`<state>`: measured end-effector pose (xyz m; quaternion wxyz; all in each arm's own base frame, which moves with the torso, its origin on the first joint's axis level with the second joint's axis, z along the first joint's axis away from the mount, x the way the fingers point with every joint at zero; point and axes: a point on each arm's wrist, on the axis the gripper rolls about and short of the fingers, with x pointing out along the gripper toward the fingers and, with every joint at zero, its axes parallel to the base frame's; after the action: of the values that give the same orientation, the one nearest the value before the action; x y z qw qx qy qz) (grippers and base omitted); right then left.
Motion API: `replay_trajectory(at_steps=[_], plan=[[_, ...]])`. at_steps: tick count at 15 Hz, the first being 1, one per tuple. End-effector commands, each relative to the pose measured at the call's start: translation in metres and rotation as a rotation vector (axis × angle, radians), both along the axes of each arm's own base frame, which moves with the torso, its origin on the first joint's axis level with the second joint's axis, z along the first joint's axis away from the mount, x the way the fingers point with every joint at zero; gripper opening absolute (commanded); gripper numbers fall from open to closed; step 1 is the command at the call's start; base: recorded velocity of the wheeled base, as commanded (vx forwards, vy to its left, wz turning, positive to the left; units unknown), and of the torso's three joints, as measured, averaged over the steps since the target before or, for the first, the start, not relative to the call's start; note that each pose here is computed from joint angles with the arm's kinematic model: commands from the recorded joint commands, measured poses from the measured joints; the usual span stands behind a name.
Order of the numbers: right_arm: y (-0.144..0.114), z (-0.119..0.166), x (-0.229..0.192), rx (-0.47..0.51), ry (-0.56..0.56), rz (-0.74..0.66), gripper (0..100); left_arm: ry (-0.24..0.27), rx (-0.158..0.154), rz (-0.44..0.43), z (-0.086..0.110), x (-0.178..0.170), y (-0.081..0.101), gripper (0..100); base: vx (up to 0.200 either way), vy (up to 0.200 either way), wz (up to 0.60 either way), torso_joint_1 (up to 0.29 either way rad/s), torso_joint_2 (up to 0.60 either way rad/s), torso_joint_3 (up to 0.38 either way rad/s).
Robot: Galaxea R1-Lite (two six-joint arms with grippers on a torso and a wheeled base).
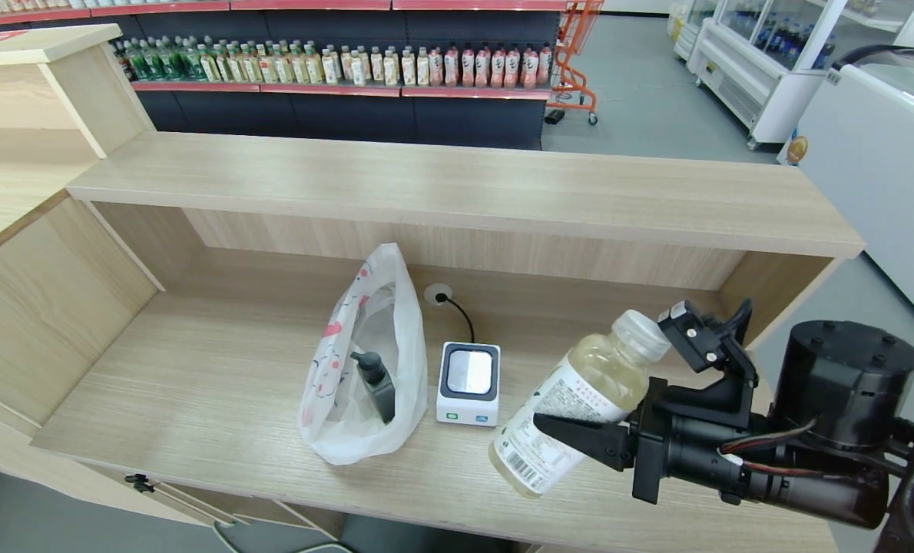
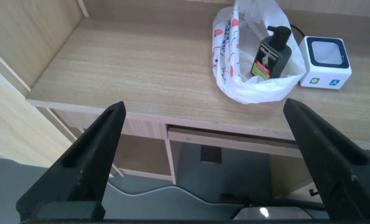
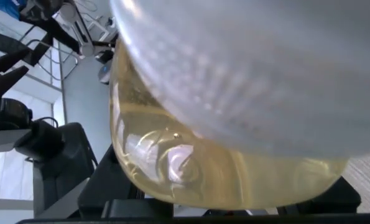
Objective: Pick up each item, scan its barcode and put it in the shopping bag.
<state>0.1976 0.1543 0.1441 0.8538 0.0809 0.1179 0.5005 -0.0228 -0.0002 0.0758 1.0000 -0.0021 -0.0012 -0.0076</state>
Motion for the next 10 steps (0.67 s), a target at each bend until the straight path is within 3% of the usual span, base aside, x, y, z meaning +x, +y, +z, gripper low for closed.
replay_trajectory(at_steps=[1, 10], plan=[[0.005, 0.004, -0.004, 0.006, -0.006, 0.015, 0, -0.001, 0.0, 0.0, 0.0, 0.0, 0.0, 100, 0.0, 0.0, 0.0, 0.0, 0.0, 0.0], [0.021, 0.004, -0.025, 0.02, 0.083, 0.103, 0, -0.001, 0.0, 0.0, 0.0, 0.0, 0.0, 100, 0.0, 0.0, 0.0, 0.0, 0.0, 0.0]])
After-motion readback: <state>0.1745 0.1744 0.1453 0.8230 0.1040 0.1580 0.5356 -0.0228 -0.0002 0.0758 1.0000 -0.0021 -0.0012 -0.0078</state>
